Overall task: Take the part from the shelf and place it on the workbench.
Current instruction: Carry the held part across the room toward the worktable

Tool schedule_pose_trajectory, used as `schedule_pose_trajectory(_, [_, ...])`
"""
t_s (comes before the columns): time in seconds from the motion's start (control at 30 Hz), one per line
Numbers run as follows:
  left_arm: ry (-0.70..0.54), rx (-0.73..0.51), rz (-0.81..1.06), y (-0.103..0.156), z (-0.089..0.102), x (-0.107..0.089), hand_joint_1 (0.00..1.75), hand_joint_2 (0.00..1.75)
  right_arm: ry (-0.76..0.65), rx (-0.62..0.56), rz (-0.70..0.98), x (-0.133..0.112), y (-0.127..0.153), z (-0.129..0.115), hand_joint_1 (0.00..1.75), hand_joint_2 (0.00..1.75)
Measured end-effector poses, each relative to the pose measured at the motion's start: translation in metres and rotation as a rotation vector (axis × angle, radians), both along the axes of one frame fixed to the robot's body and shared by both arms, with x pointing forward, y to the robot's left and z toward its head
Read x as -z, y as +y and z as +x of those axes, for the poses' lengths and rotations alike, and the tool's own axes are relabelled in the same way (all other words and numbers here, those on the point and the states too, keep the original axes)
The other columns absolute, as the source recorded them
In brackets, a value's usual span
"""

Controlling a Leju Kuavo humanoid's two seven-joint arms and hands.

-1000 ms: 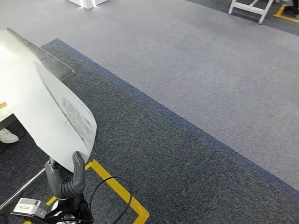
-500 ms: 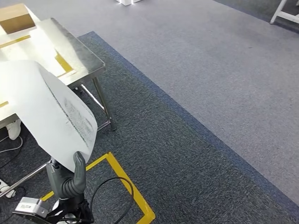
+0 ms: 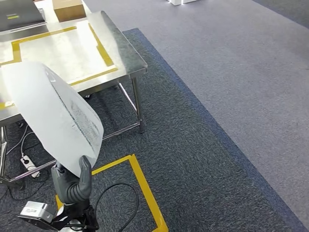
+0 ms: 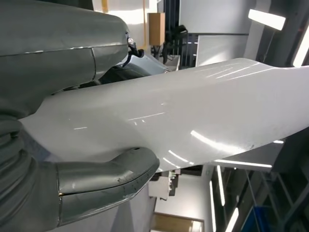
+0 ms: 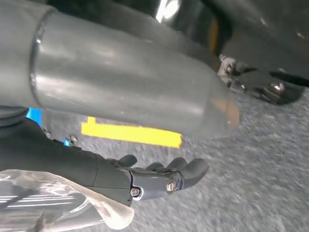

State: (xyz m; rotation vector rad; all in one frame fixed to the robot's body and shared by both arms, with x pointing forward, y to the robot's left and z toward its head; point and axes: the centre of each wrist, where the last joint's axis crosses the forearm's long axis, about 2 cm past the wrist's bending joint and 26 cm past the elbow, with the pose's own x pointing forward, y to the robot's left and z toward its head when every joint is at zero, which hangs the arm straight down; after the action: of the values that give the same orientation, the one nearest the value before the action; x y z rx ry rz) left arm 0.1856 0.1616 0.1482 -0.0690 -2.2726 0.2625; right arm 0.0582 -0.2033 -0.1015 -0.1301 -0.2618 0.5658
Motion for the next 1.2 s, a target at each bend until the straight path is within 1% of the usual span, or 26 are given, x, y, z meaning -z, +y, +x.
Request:
schedule_pose_trajectory(0.33, [0.01, -0.004, 0.006, 0.0007, -0.0002, 0.0027, 1.75, 1.75, 0.004, 0.003, 0.0, 0.0001, 0.0005, -0.0015, 0.0, 0.0])
schedule_pose_trajectory(0.67, [0.012, -0.012, 0.01, 0.0003, -0.0009, 0.0031, 1.75, 1.75, -0.007, -0.001, 0.0, -0.0009, 0.0014, 0.0042, 0.0, 0.0])
schedule_pose_trajectory(0.9, [0.016, -0.011, 0.011, -0.0001, -0.0007, 0.0042, 1.75, 1.75, 0.003, -0.001, -0.004, 0.0, 0.0003, -0.0007, 0.0, 0.0])
schedule_pose_trajectory(1.2, [0.015, -0.013, 0.014, 0.0006, -0.0003, 0.0042, 1.75, 1.75, -0.002, -0.005, 0.0, -0.0003, 0.0019, 0.0, 0.0, 0.0])
